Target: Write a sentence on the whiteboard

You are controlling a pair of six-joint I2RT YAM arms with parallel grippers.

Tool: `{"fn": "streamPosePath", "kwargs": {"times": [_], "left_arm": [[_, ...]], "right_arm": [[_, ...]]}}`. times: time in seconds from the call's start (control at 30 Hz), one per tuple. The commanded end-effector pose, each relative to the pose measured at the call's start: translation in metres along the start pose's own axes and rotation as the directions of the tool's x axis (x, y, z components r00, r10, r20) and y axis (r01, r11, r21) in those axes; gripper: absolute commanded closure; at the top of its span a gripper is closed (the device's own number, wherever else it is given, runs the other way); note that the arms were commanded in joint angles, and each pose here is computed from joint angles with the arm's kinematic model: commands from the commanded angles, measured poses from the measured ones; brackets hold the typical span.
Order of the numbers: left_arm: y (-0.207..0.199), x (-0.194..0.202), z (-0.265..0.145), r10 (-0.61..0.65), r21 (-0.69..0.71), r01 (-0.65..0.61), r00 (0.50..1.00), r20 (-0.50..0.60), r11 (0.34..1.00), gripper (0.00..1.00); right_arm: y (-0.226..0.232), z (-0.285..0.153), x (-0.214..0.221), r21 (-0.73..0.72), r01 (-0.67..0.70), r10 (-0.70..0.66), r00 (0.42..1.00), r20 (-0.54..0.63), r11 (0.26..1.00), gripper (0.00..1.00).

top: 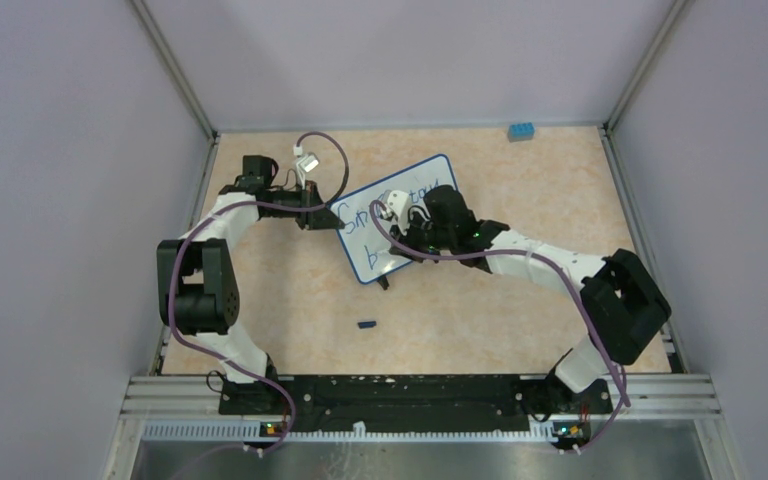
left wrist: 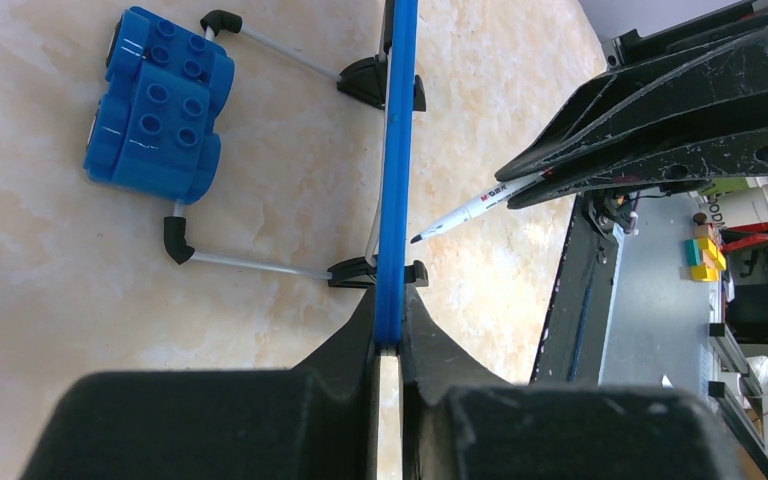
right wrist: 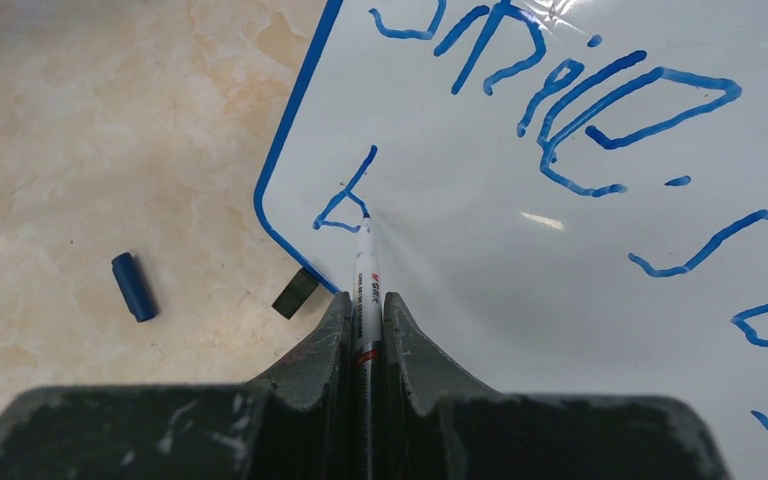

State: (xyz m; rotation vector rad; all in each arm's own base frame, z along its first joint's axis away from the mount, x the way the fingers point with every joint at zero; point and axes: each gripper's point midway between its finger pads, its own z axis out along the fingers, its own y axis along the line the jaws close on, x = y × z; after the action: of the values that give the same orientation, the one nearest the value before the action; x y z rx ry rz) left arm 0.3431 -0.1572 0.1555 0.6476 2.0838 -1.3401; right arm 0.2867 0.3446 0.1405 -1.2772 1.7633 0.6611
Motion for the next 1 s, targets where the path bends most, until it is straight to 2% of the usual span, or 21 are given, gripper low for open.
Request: {"fn": "streamPosePath", "kwargs": {"times": [0.0, 0.37, 0.97], "left_arm": [[-0.001, -0.001, 0.003, 0.041, -0.005, -0.041, 0.999, -0.015, 0.999, 1.00], [0.000, -0.003, 0.003, 0.040, -0.005, -0.040, 0.999, -0.016, 0.999, 1.00], [0.001, -0.001, 0.003, 0.038, -0.007, -0.038, 0.999, -0.017, 0.999, 1.00]], "right_arm": [[-0.016, 0.000, -0.028, 0.047, 0.025, -0.028, 0.997, 0.065, 0.999, 1.00], [-0.029, 0.000, -0.009, 0.093, 0.011, -0.013, 1.000, 0.022, 0.996, 1.00], [-0.013, -0.004, 0.021, 0.040, 0.012, -0.010, 0.999, -0.041, 0.999, 1.00]]}}
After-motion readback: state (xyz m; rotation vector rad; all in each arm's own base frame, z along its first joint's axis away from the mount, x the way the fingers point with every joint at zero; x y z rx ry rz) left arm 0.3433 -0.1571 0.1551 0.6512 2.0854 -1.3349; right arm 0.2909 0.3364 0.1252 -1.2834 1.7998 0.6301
